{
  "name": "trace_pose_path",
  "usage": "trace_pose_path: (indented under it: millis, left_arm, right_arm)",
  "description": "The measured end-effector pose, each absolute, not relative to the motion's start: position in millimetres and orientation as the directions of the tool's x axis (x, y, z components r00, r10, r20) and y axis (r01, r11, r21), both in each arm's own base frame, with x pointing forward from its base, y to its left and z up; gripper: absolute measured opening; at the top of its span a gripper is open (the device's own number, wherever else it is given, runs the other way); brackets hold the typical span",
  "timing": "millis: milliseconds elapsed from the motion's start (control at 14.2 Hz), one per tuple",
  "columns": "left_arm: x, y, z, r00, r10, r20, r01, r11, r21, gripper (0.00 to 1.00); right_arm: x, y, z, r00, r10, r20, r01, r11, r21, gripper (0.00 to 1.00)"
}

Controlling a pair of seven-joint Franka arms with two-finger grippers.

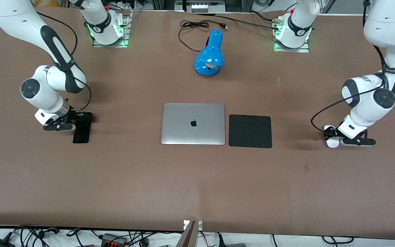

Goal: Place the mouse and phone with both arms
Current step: 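Lower the right gripper onto the phone while the left gripper lowers onto the mouse, then carry the phone toward the laptop while the left gripper carries the mouse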

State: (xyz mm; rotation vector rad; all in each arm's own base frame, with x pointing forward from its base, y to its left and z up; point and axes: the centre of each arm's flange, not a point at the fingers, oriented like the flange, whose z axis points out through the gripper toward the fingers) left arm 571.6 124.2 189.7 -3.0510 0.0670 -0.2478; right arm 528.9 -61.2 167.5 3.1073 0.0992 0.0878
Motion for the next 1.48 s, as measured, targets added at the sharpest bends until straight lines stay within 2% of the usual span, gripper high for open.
trace_pose_path:
  millis: [422,492,633,773,844,1195,1477]
  left_arm:
    - [567.7,120.7,174.0,0.987,-0.055,0.152,-0.043,-0.996,-0.08,1.0]
    - [567.1,120.6,171.6,0.987,-0.055,0.149,-0.044,-0.996,-0.079,0.92]
    - [565.6,120.3,167.1,0.989,-0.054,0.141,-0.043,-0.996,-0.077,0.89]
    - [566.0,119.9,167.4,0.988,-0.054,0.144,-0.043,-0.996,-0.078,0.67]
    - [567.1,119.9,168.6,0.987,-0.055,0.149,-0.044,-0.996,-0.079,0.62]
    - [580.2,118.6,202.4,0.981,-0.06,0.186,-0.045,-0.996,-0.083,0.62]
    - [600.7,118.3,296.2,0.998,-0.053,0.046,-0.051,-0.998,-0.037,0.62]
  right_arm:
    - [542.4,-57.2,190.8,0.992,0.076,0.105,0.072,-0.997,0.04,1.0]
    - [542.2,-55.3,190.0,0.991,0.079,0.103,0.076,-0.996,0.038,1.0]
    - [540.7,-51.6,185.9,0.992,0.082,0.095,0.079,-0.996,0.036,1.0]
    - [539.7,-46.3,180.8,0.993,0.085,0.086,0.083,-0.996,0.033,1.0]
    - [539.4,-44.1,179.0,0.993,0.088,0.083,0.085,-0.996,0.032,1.0]
    - [536.8,-42.5,169.8,0.994,0.09,0.066,0.088,-0.996,0.029,1.0]
    - [536.1,-43.5,167.9,0.994,0.088,0.062,0.087,-0.996,0.029,1.0]
